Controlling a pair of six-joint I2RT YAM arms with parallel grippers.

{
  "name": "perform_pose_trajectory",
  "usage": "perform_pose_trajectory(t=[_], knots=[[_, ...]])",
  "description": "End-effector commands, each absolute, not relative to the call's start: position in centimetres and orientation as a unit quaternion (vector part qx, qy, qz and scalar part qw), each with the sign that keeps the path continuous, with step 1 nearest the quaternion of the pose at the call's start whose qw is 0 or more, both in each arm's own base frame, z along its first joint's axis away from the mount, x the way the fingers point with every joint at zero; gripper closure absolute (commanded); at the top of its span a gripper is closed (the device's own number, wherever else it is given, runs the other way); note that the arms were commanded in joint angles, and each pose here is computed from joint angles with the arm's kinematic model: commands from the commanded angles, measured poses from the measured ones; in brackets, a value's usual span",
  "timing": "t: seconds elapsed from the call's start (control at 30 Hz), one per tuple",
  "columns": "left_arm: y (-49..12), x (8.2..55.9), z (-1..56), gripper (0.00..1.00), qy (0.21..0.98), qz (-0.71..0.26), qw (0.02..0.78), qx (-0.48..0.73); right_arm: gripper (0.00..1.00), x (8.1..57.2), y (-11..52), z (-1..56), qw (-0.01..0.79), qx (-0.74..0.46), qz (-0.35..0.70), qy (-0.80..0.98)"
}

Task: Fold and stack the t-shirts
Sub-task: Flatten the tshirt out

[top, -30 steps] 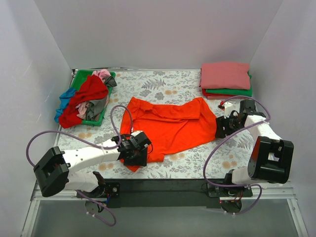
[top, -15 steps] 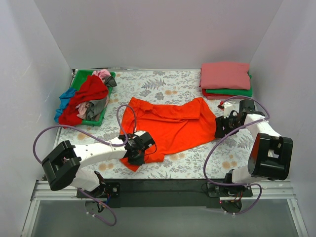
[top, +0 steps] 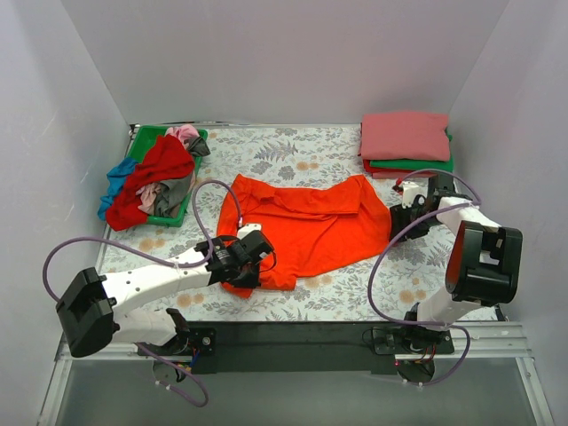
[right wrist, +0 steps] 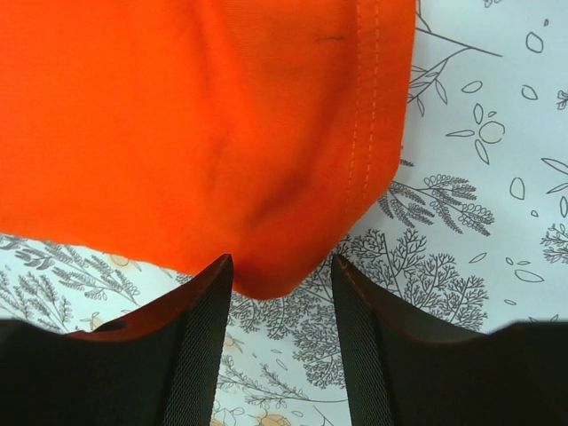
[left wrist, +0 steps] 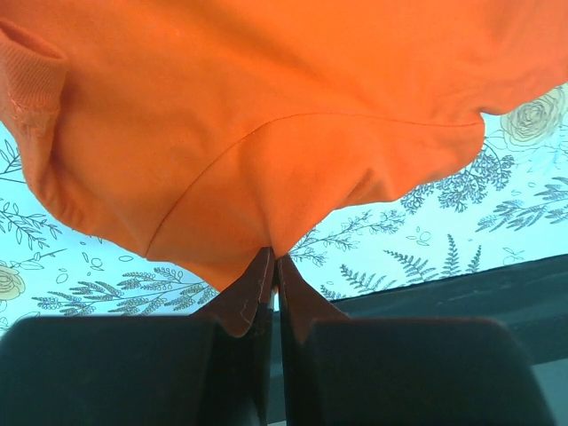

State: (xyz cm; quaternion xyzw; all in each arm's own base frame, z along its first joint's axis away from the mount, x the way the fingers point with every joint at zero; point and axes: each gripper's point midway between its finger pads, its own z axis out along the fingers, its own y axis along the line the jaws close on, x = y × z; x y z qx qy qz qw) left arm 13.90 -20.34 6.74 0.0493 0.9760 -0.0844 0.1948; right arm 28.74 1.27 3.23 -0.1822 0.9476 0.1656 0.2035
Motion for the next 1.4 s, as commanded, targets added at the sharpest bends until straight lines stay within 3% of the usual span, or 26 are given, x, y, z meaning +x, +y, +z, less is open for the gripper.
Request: perform_pose_trajectory(t=[0.0, 0.03, 0.13, 0.17, 0.33, 0.63, 0.77, 1.07, 1.23, 1.37], knots=[[-21.2, 14.7, 8.9, 1.00, 0.967, -0.112, 0.223, 0.049, 0.50, 30.5, 0.5, 3.4, 0.213, -0.171, 0.150, 0.950], [-21.4, 14.8, 9.5, 1.00, 0.965, -0.121, 0.230, 0.047, 0.64, 30.4, 0.6, 3.3, 0.210, -0.171, 0.154, 0.950], [-21.5, 15.2, 11.3, 1.00, 0.957, -0.137, 0.252, 0.042, 0.95, 30.6, 1.2, 4.5, 0.226, -0.179, 0.167, 0.943], [-21.7, 15.5, 12.4, 1.00, 0.953, -0.147, 0.263, 0.038, 0.99, 30.7, 1.3, 5.3, 0.238, -0.184, 0.165, 0.939], [-22.6, 16.9, 21.0, 1.00, 0.900, -0.243, 0.359, 0.038, 0.99, 32.6, 1.7, 15.5, 0.366, -0.250, 0.133, 0.887], [-20.4, 17.6, 36.0, 1.00, 0.780, -0.352, 0.517, 0.031, 0.99, 30.8, 1.9, 32.5, 0.530, -0.315, 0.033, 0.787], [-20.6, 17.3, 35.8, 1.00, 0.789, -0.344, 0.507, 0.049, 0.99, 30.2, 1.4, 33.0, 0.534, -0.307, 0.015, 0.787], [-22.0, 15.5, 26.3, 1.00, 0.845, -0.326, 0.415, 0.084, 0.99, 27.8, 1.4, 23.1, 0.450, -0.318, 0.043, 0.833], [-20.6, 19.6, 29.6, 1.00, 0.825, -0.262, 0.500, 0.035, 0.99, 30.5, 2.9, 24.7, 0.456, -0.314, 0.104, 0.826], [-20.1, 24.5, 36.3, 1.00, 0.773, -0.223, 0.594, 0.014, 0.99, 36.3, 3.9, 30.4, 0.489, -0.301, 0.129, 0.808]])
